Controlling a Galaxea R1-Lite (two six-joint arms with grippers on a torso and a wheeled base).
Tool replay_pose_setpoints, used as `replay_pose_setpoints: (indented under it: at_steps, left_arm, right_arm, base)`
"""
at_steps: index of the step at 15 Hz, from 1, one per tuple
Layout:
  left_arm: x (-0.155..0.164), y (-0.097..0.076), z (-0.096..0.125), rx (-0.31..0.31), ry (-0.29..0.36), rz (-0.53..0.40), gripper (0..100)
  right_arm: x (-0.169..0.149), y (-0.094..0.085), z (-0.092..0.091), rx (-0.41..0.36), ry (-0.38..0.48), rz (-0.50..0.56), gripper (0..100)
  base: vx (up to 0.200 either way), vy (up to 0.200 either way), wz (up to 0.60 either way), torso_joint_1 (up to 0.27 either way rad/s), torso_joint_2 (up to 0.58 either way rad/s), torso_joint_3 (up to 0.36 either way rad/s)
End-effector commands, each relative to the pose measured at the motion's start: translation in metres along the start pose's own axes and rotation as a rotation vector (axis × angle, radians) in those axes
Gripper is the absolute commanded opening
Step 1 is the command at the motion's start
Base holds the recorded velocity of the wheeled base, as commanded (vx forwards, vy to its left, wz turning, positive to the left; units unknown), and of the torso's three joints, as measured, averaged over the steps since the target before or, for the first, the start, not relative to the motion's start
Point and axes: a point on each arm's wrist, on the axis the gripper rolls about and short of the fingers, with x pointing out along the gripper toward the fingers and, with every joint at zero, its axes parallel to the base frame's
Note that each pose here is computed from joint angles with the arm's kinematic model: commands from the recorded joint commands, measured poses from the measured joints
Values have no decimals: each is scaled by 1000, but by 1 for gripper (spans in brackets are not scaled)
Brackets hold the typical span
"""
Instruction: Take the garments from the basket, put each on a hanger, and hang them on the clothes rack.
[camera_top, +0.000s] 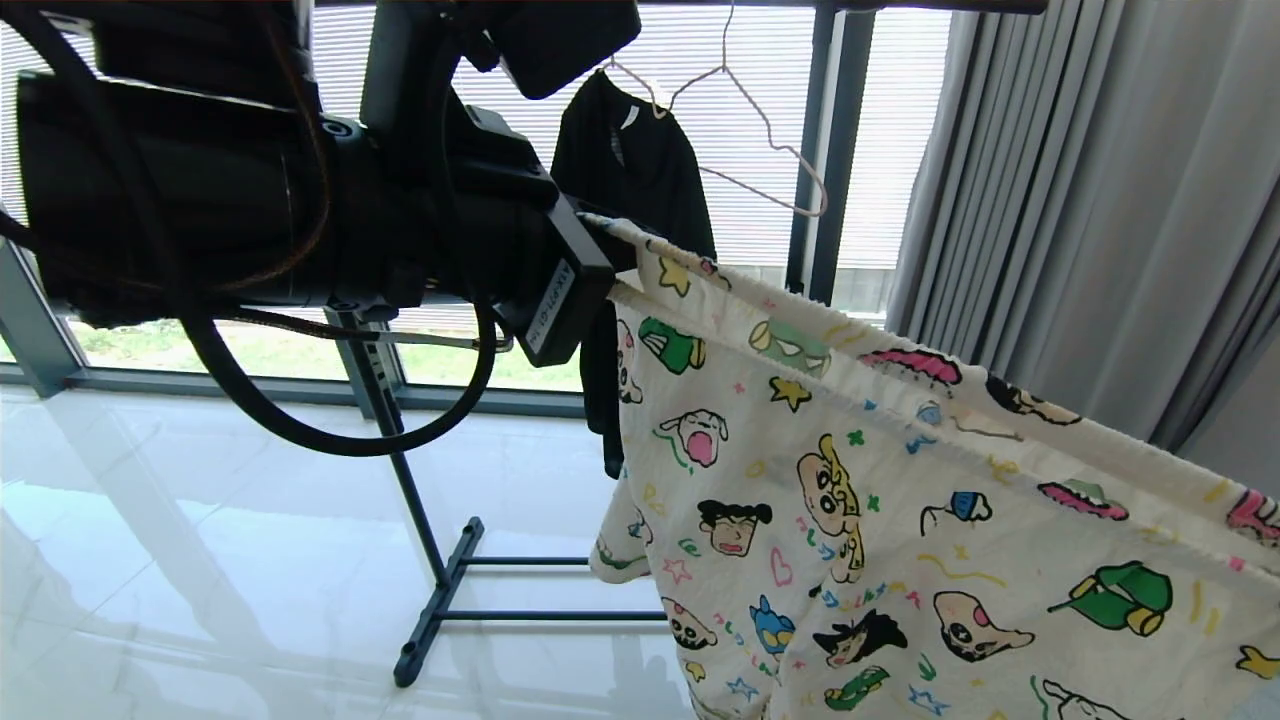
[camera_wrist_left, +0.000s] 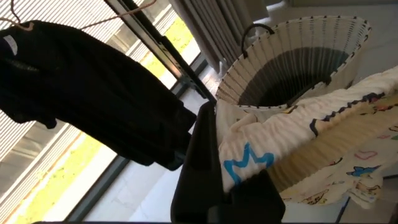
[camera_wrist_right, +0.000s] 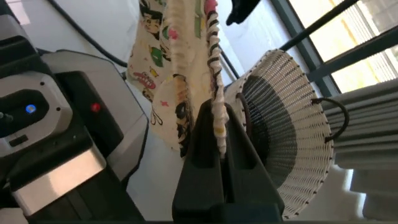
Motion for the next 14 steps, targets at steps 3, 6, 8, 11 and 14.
replay_pose_setpoints:
  at_steps: [3, 6, 8, 11, 14]
  left_arm:
    - [-27, -20, 5, -190, 16, -75, 0]
    - [-82, -55, 6, -365, 108, -248, 0]
    - [-93, -70, -3, -369, 149, -248, 0]
    - [-98, -80, -12, -340, 188, -214, 0]
    - [-96, -79, -13, -334, 198, -190, 0]
  right_arm:
    - [29, -18, 26, 97, -63, -131, 0]
    - [62, -49, 73, 131, -152, -214, 0]
    - [74, -60, 97, 130, -187, -218, 0]
    - [79, -63, 105, 127, -195, -220, 0]
    - [72, -61, 101, 125, -182, -216, 0]
  base:
    - [0, 0, 0, 0, 0, 0]
    - [0, 0, 0, 0, 0, 0]
    - [0, 0, 0, 0, 0, 0]
    - [0, 0, 0, 0, 0, 0]
    - [0, 0, 0, 0, 0, 0]
